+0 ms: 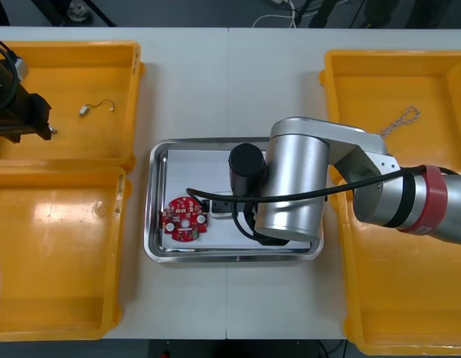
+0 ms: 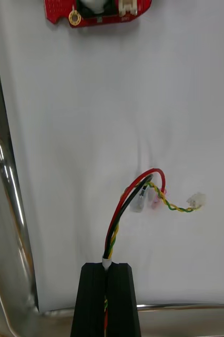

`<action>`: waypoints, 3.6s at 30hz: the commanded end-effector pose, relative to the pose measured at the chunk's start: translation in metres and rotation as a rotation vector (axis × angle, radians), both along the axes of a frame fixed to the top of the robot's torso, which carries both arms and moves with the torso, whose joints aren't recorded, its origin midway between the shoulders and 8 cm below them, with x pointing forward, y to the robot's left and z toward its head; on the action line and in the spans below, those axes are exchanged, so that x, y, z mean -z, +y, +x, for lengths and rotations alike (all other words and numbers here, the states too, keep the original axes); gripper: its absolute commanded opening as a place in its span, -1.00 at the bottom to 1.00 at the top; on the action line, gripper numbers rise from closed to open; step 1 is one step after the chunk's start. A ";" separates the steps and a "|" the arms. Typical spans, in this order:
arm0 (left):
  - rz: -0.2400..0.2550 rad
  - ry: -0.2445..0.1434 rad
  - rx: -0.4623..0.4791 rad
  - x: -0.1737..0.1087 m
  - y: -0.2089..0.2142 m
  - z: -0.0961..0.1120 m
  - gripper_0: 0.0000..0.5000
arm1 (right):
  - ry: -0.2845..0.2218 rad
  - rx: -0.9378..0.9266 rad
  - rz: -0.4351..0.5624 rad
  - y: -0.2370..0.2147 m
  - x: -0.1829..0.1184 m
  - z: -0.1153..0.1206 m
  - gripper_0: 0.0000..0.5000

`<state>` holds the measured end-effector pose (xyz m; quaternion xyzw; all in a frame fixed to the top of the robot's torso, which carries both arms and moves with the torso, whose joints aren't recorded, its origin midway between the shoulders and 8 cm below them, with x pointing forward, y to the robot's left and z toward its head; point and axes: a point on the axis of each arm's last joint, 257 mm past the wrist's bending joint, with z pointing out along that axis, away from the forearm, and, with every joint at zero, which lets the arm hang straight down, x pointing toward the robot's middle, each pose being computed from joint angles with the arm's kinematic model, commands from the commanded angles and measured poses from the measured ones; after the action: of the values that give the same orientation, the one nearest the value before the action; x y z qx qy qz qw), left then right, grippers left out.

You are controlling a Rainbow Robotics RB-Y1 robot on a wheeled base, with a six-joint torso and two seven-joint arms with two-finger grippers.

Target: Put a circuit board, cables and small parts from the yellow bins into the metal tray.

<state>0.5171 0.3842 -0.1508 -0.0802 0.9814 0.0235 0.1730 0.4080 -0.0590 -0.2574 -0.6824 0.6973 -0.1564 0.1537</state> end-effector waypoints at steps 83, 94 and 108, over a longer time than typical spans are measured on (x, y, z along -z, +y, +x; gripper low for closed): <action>0.076 -0.339 0.121 0.032 0.054 0.112 -1.00 | 0.010 0.403 0.408 -0.056 -0.164 0.050 1.00; 0.027 -0.277 0.118 0.010 0.050 0.090 -1.00 | -0.042 0.566 0.462 -0.122 -0.197 0.072 1.00; 0.073 -0.171 0.127 -0.031 0.041 0.042 -1.00 | -0.094 0.897 0.598 -0.223 -0.231 0.110 1.00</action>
<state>0.5579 0.4086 -0.1691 -0.0378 0.9745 0.0165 0.2206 0.5114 -0.2457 -0.0457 -0.2996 0.9127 -0.0185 0.2772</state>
